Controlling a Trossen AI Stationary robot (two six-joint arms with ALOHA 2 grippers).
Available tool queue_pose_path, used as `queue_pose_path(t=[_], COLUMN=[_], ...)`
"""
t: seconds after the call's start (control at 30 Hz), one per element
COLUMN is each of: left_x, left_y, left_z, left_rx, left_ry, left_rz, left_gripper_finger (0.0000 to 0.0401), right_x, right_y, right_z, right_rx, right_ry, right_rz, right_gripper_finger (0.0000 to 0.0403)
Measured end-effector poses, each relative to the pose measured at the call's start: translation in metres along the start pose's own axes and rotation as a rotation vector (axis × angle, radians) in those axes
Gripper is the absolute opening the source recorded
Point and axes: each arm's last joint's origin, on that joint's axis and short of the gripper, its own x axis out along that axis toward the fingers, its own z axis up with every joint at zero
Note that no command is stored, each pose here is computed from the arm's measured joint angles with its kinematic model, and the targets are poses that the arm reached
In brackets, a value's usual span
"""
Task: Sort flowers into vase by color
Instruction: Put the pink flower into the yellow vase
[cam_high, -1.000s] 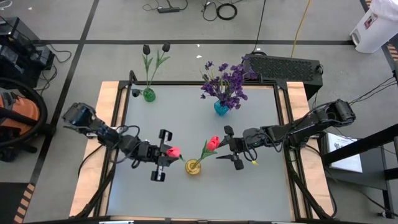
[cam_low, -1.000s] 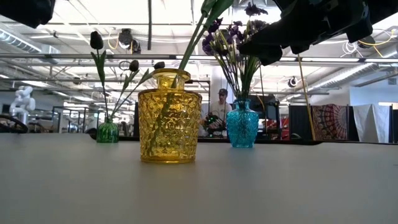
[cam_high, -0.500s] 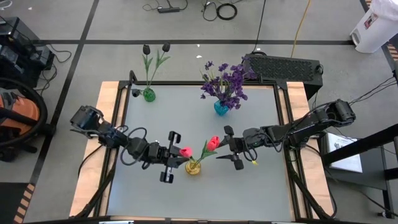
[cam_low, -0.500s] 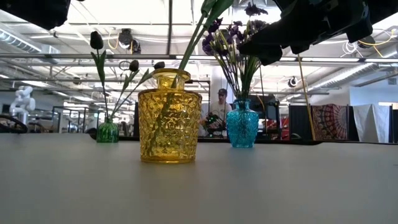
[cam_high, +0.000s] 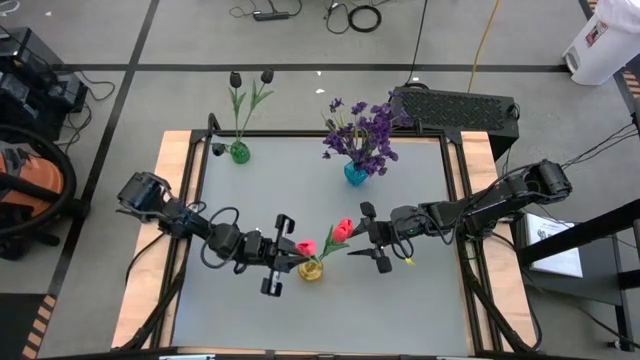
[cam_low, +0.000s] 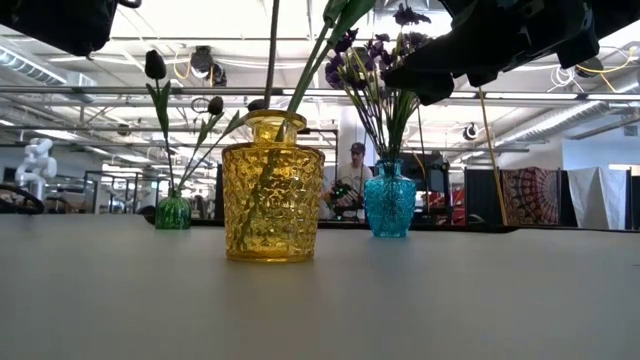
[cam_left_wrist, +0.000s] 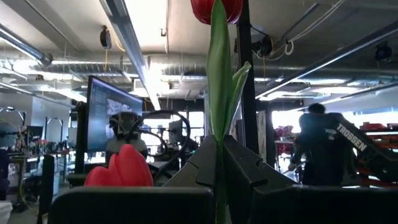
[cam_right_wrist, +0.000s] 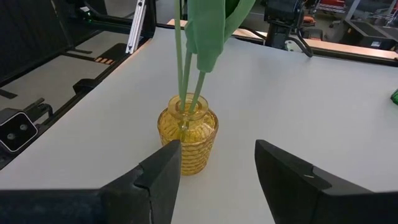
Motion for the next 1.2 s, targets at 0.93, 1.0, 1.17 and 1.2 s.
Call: queue_pose_path(t=[0.93, 1.0, 1.17, 1.2], left_x=[0.001, 0.002, 0.001, 0.001], left_y=[0.011, 0.011, 0.011, 0.011], left_z=[-0.003, -0.003, -0.004, -0.004], left_rx=[0.019, 0.019, 0.02, 0.02], left_ry=[0.004, 0.004, 0.006, 0.005], left_rz=[0.032, 0.028, 0.028, 0.029], left_gripper_finger=[0.0015, 0.0015, 0.0015, 0.0015], right_x=[0.0, 0.0, 0.0, 0.0], right_y=[0.0, 0.0, 0.0, 0.0], right_z=[0.0, 0.0, 0.0, 0.0], right_rx=[0.0, 0.0, 0.0, 0.0], right_ry=[0.0, 0.0, 0.0, 0.0], right_rz=[0.0, 0.0, 0.0, 0.001], right_gripper_finger=[0.0196, 0.0196, 0.0196, 0.0196])
